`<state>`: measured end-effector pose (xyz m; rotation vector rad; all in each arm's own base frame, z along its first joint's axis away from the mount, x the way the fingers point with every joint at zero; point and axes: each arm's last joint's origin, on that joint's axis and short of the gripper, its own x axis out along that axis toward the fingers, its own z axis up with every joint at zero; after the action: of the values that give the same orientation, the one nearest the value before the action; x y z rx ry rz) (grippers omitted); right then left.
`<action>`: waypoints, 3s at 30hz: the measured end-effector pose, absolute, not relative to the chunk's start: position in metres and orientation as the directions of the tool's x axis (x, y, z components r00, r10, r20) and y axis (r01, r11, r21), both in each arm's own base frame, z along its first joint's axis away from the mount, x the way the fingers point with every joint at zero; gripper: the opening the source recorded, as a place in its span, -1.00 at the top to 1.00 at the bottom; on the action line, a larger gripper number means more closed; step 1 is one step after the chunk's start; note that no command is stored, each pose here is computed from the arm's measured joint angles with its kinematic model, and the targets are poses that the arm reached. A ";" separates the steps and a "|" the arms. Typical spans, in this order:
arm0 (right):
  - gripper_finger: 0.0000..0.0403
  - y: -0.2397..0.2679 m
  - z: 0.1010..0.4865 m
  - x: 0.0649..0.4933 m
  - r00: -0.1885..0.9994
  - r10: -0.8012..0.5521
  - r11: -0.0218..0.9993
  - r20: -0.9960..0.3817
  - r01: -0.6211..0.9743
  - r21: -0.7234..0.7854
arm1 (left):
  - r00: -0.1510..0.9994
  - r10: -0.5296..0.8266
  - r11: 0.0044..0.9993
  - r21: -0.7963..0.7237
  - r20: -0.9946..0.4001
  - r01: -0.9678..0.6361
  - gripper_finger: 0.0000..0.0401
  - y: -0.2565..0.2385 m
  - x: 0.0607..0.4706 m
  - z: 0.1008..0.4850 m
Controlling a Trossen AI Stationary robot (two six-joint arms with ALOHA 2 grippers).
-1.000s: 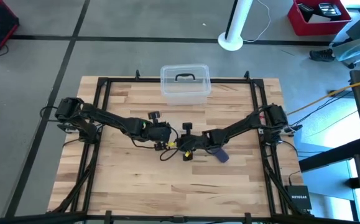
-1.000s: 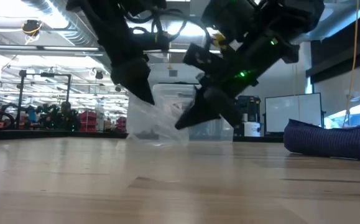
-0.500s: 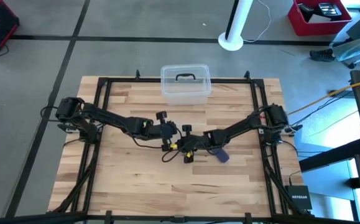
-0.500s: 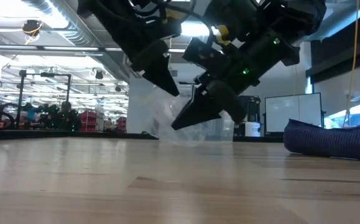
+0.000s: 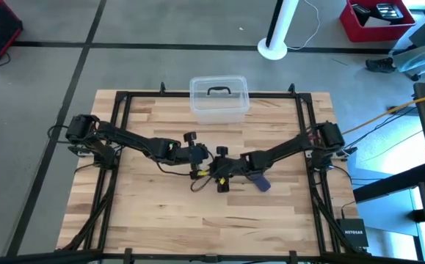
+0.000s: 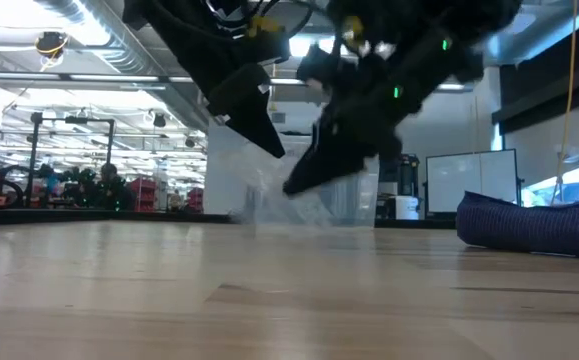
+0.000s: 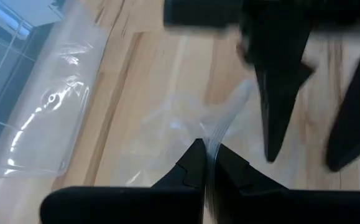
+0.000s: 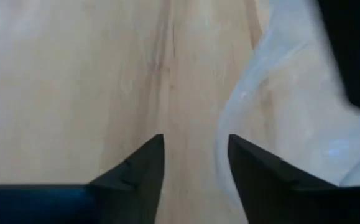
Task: Roll bandage
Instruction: Put the violet bandage into the transparent zip bag
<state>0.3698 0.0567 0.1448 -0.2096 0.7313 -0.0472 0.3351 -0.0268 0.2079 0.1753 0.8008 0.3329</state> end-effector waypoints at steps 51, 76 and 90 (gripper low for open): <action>-0.10 0.174 0.135 0.133 0.629 -0.380 0.778 -0.678 0.614 0.134 | 0.641 0.356 0.934 0.277 -0.680 -0.226 0.98 -0.028 0.334 0.207; -0.35 0.169 0.107 0.131 0.661 -0.475 0.795 -0.581 0.606 0.039 | 0.641 0.356 0.934 0.264 -0.680 -0.239 0.98 -0.028 0.334 0.207; -0.46 0.163 0.083 0.167 0.652 -0.540 0.761 -0.532 0.648 0.022 | 0.641 0.356 0.934 0.253 -0.680 -0.250 0.98 -0.028 0.334 0.207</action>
<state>0.1669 0.1625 0.0832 0.2186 0.5299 -0.6803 0.3342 -0.0278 0.2073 0.1404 0.8037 0.3467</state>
